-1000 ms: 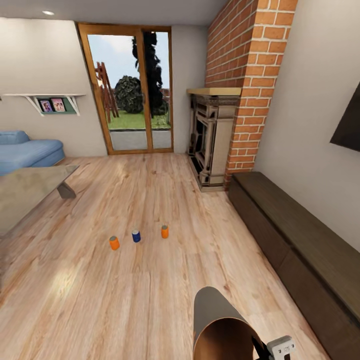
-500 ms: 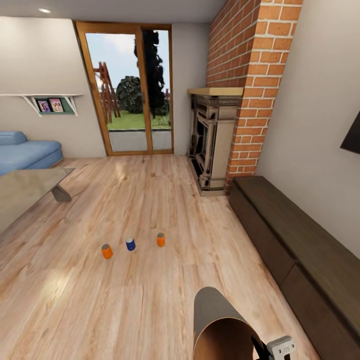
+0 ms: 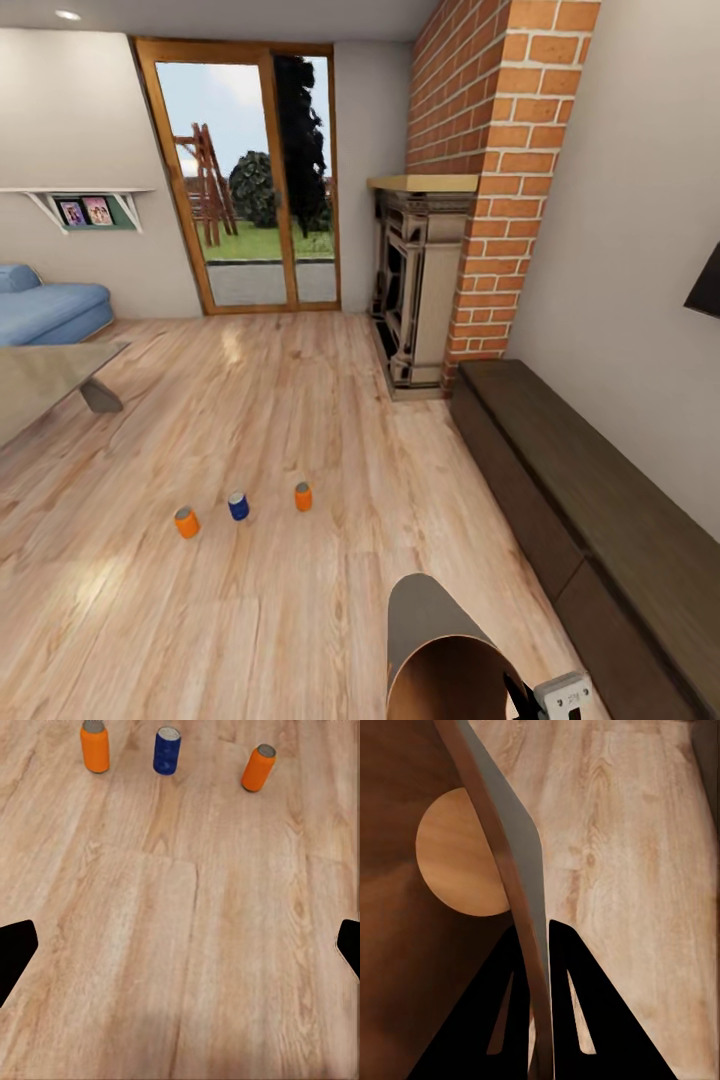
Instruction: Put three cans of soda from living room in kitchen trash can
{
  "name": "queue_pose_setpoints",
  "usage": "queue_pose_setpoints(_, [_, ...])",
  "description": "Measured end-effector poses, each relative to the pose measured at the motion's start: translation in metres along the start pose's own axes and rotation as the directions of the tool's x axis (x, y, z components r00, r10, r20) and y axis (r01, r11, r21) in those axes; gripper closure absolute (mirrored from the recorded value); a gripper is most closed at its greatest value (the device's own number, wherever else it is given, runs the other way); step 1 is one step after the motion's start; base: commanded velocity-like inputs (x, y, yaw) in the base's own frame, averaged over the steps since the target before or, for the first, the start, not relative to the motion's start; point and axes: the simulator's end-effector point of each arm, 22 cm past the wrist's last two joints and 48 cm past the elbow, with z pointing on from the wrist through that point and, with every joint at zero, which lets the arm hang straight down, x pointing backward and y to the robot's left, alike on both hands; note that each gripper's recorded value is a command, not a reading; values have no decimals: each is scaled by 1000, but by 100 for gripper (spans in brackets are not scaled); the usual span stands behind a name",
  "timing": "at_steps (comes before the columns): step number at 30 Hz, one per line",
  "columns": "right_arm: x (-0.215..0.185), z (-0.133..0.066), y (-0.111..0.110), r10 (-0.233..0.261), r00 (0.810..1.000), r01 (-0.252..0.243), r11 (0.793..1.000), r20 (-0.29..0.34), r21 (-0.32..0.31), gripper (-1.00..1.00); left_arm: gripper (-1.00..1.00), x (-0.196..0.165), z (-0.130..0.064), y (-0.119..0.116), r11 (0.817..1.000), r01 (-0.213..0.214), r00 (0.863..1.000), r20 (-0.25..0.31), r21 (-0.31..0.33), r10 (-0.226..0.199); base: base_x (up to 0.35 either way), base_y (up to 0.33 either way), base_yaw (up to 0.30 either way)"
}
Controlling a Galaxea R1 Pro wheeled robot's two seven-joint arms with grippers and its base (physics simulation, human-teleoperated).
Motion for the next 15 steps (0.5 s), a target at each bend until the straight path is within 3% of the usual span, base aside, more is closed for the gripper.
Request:
queue_pose_setpoints(11, [6,-1,0,2,1000,-2,1000,-11,-1,100,-100,-2,2,0,1000,0,1000,2,0,0,266,-211,0])
queue_pose_setpoints(15, [7,-1,0,3,1000,-3,1000,-13,0,100,-100,-17,13,-4,1000,0,1000,23,10,0,299,-123,0])
